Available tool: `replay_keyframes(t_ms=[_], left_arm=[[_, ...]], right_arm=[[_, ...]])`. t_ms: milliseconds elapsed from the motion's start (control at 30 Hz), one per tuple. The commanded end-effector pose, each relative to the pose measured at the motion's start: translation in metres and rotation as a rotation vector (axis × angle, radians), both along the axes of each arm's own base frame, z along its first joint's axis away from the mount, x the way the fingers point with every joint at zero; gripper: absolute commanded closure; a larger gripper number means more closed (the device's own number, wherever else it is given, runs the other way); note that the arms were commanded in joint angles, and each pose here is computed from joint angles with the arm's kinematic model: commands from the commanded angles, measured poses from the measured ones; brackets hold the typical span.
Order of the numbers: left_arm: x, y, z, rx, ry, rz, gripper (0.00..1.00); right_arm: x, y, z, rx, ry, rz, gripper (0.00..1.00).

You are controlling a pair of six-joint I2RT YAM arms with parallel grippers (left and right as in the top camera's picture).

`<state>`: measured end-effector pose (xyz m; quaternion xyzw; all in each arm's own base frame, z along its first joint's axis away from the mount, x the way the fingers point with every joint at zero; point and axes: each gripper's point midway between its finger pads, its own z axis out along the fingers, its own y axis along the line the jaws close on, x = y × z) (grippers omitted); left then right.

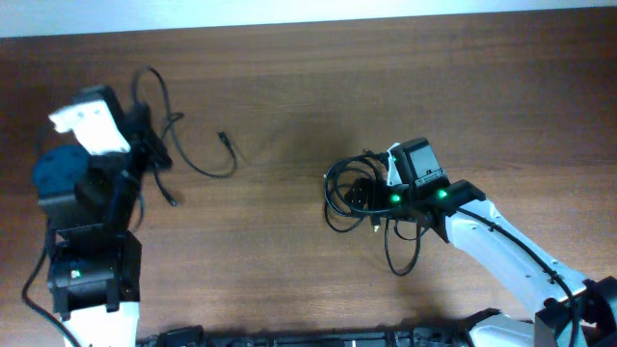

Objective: Untangle cables

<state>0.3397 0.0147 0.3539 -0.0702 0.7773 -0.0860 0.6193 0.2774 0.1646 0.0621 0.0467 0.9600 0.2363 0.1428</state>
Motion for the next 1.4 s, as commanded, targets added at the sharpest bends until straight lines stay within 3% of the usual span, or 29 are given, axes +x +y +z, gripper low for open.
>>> replay_keyframes(t_ms=[0, 133, 300, 400, 500, 633, 700, 867, 933, 967, 1000, 1033, 1133, 1233, 1367], left_arm=[[0.006, 0.041, 0.054, 0.239, -0.192, 0.204, 1.00], [0.025, 0.070, 0.065, 0.263, -0.253, 0.366, 1.00], [0.059, 0.078, 0.091, 0.393, -0.425, 0.414, 1.00], [0.051, 0.102, 0.128, 0.403, -0.592, 0.599, 1.00], [0.055, 0.125, 0.161, 0.510, -0.613, 0.675, 1.00], [0.053, 0.168, 0.202, 0.540, -0.661, 0.786, 1.00], [0.073, 0.184, 0.184, 0.520, -0.574, 0.781, 1.00], [0.154, 0.210, 0.009, 0.349, -0.077, 0.685, 1.00], [0.180, 0.219, -0.037, 0.343, -0.033, 0.680, 1.00], [0.184, 0.221, -0.035, 0.341, -0.066, 0.685, 1.00], [0.186, 0.221, -0.027, 0.339, -0.114, 0.692, 1.00], [0.185, 0.221, 0.005, 0.321, -0.257, 0.713, 1.00], [0.176, 0.221, 0.080, 0.313, -0.465, 0.744, 1.00], [0.164, 0.224, 0.149, 0.264, -0.563, 0.760, 1.00], [0.166, 0.230, 0.153, 0.109, -0.554, 0.708, 1.00]], right_arm=[[0.003, -0.005, -0.003, -0.038, -0.012, -0.012, 0.01], [0.003, -0.005, -0.003, -0.037, -0.011, -0.012, 0.01], [0.003, -0.005, -0.003, -0.037, -0.012, -0.012, 0.01], [0.005, -0.004, -0.002, -0.033, -0.021, -0.012, 0.01], [0.009, -0.002, 0.001, -0.023, -0.043, -0.012, 0.01], [0.011, 0.000, 0.003, -0.002, -0.033, -0.049, 0.01], [0.014, 0.001, 0.005, 0.005, -0.047, -0.049, 0.01], [0.015, 0.001, 0.005, 0.006, -0.050, -0.049, 0.01], [0.015, 0.001, 0.005, 0.005, -0.050, -0.049, 0.01], [0.015, 0.001, 0.005, 0.005, -0.050, -0.049, 0.01], [0.015, 0.001, 0.005, 0.006, -0.051, -0.049, 0.01], [0.016, 0.001, 0.005, 0.007, -0.054, -0.049, 0.01], [0.016, 0.002, 0.006, 0.008, -0.057, -0.050, 0.01], [0.018, 0.002, 0.007, 0.011, -0.065, -0.049, 0.01], [0.018, 0.002, 0.007, 0.009, -0.066, -0.050, 0.01]])
